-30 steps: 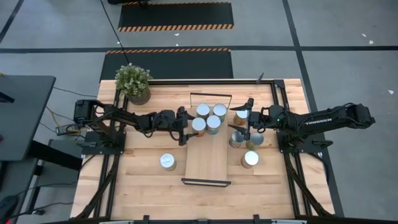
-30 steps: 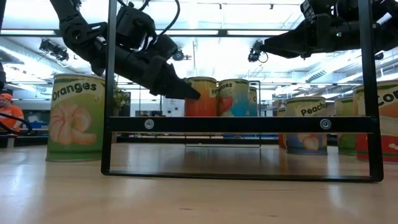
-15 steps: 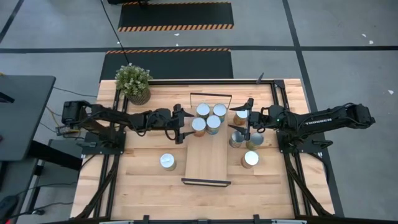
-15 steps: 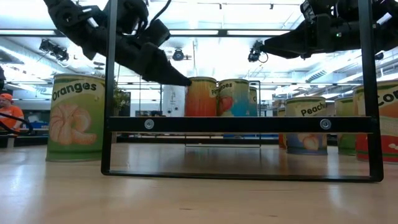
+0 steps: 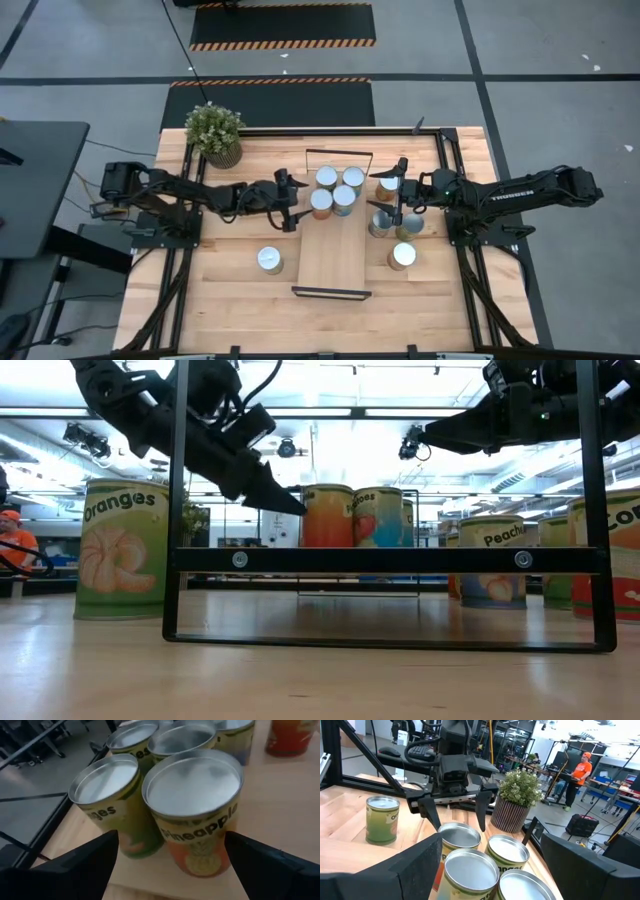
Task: Pick and place cans onto a shelf
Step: Put the top canned pineapple on the shelf, then adjust the canned cherrys on the shelf
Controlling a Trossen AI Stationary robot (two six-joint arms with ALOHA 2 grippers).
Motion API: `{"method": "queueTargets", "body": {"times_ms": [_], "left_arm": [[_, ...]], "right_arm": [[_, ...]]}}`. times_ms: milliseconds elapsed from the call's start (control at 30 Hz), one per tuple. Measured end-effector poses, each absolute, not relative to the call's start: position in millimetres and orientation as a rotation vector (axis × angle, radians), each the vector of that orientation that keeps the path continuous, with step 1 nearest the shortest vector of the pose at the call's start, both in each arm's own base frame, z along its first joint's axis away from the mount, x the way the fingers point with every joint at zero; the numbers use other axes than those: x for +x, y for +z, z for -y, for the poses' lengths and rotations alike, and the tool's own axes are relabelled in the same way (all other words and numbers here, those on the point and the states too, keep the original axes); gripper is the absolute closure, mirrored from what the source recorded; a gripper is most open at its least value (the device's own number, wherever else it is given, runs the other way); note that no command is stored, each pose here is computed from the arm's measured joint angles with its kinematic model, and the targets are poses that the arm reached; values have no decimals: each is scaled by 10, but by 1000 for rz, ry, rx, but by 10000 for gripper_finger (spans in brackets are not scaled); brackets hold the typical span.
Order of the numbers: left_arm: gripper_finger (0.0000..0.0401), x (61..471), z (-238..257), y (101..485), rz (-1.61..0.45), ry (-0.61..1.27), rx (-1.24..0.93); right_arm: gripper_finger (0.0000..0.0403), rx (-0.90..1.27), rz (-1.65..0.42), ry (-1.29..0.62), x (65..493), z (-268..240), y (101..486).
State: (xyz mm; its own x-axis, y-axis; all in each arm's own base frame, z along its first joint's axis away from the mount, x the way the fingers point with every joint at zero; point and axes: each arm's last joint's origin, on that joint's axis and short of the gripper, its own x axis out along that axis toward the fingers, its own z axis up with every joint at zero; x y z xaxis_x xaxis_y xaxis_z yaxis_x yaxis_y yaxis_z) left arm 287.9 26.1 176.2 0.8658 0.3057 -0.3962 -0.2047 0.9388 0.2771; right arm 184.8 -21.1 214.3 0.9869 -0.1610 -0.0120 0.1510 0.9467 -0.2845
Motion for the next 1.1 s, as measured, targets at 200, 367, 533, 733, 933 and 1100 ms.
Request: {"method": "queueTargets", "body": {"times_ms": [200,367,533,733,933,1100], "left_arm": [[31,2894,-284,1740,-452,341,269],[31,2899,-300,1771,-427,406,276],[31,2887,-217,1794,-427,378,283],[33,2837,-69,1920,-386,308,276],[52,2762,-116,1814,-443,317,237],[59,2755,-141,1813,-451,326,246]], "right_arm": [[57,-288,-36,-159,1848,211,2142],[57,-288,-36,-159,1848,211,2142],[57,-274,-97,-214,1850,227,2110],[57,-221,-303,-338,1906,274,2137],[57,-234,-402,-557,1960,350,2023],[57,-217,-459,-621,2046,389,1877]]}}
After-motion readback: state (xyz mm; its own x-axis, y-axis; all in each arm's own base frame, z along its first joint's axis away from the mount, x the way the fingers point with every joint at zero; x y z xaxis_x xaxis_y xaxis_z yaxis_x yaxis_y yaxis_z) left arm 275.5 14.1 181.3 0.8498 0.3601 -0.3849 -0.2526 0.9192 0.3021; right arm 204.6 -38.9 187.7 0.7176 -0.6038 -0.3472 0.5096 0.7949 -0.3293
